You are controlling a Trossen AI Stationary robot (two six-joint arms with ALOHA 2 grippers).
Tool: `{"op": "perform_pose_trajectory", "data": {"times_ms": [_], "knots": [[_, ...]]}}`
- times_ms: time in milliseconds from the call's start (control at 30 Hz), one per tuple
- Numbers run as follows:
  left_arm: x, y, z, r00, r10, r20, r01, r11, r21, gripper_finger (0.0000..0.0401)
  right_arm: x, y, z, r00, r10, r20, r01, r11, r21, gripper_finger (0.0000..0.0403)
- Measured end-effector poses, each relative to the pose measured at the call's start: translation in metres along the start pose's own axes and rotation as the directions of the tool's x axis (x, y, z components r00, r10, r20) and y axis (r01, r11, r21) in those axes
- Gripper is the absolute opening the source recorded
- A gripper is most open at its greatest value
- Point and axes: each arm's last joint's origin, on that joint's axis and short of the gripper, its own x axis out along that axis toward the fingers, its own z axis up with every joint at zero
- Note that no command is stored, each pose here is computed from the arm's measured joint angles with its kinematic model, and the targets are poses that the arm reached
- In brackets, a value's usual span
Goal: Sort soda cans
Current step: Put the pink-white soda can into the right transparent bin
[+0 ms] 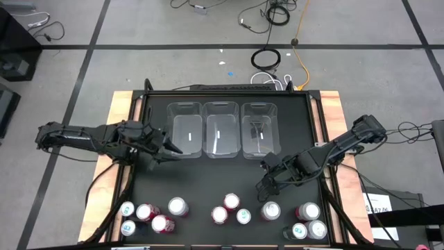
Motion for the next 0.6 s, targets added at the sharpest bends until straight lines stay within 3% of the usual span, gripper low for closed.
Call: {"op": "perform_pose_trajectory", "data": {"times_ms": [267, 600], "knots": [[0.0, 0.0002, -0.0001, 1.0, 0.004, -0.001, -0.004, 1.0, -0.002, 0.0131, 0.0, 0.0003, -0.0006, 1.0, 0.007, -0.022, -0.007, 1.0, 0.002, 0.0062], [0.0, 0.0002, -0.0002, 1.0, 0.005, -0.002, -0.005, 1.0, -0.002, 0.0131, 0.0, -0.0006, -0.0009, 1.0, -0.002, -0.026, 0.002, 1.0, -0.031, 0.0234]]}}
